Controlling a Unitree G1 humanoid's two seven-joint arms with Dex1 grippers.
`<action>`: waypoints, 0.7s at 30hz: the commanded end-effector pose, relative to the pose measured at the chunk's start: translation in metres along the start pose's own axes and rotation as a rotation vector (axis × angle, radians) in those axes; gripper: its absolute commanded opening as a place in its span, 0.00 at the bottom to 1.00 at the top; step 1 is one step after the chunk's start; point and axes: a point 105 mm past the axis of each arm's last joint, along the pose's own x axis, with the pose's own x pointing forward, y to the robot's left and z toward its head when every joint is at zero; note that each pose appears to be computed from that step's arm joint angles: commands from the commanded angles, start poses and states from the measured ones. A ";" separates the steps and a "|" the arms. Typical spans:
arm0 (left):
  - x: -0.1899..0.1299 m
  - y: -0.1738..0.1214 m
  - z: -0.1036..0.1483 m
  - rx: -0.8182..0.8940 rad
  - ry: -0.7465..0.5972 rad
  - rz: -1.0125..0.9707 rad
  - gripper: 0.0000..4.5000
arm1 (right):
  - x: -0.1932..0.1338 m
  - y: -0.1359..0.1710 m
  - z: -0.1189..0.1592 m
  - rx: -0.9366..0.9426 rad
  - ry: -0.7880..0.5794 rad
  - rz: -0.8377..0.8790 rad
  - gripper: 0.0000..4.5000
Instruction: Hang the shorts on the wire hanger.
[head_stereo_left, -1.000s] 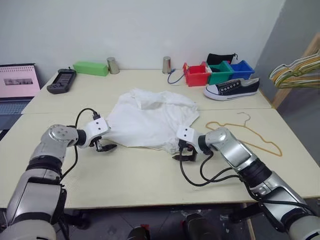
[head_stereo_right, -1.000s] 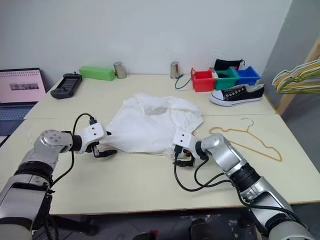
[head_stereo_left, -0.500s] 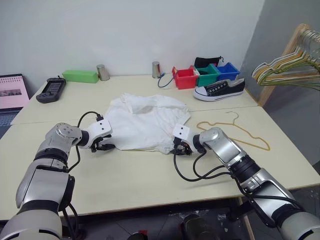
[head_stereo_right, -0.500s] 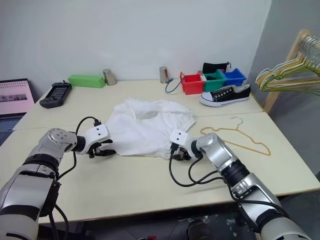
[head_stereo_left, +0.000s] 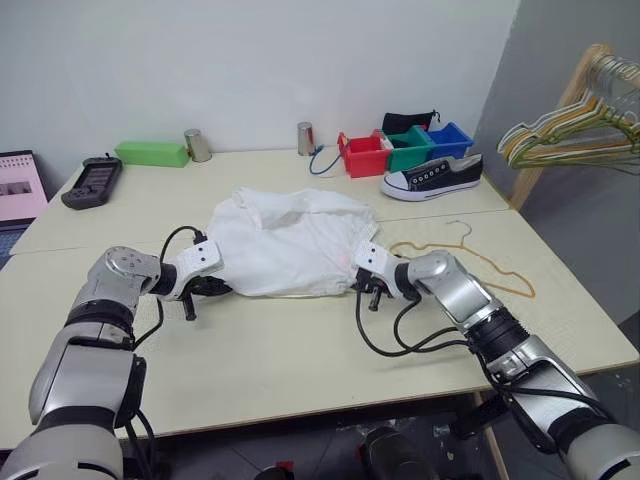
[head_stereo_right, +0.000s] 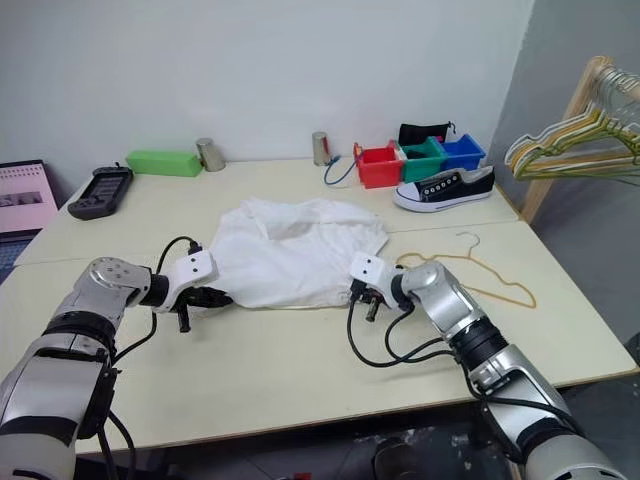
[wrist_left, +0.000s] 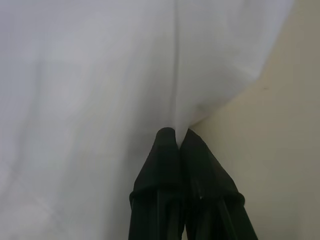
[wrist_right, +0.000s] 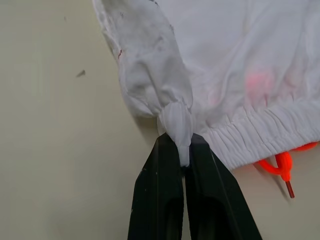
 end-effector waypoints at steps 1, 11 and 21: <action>-0.016 -0.039 0.021 0.057 -0.082 -0.154 0.00 | -0.027 -0.003 0.004 -0.089 -0.031 0.016 0.00; -0.040 -0.151 0.059 0.016 -0.142 -0.491 0.00 | -0.113 0.079 -0.034 -0.140 0.028 0.548 0.00; -0.071 0.097 0.089 0.166 -0.039 0.712 0.00 | -0.099 -0.140 0.065 0.060 -0.259 -0.415 0.00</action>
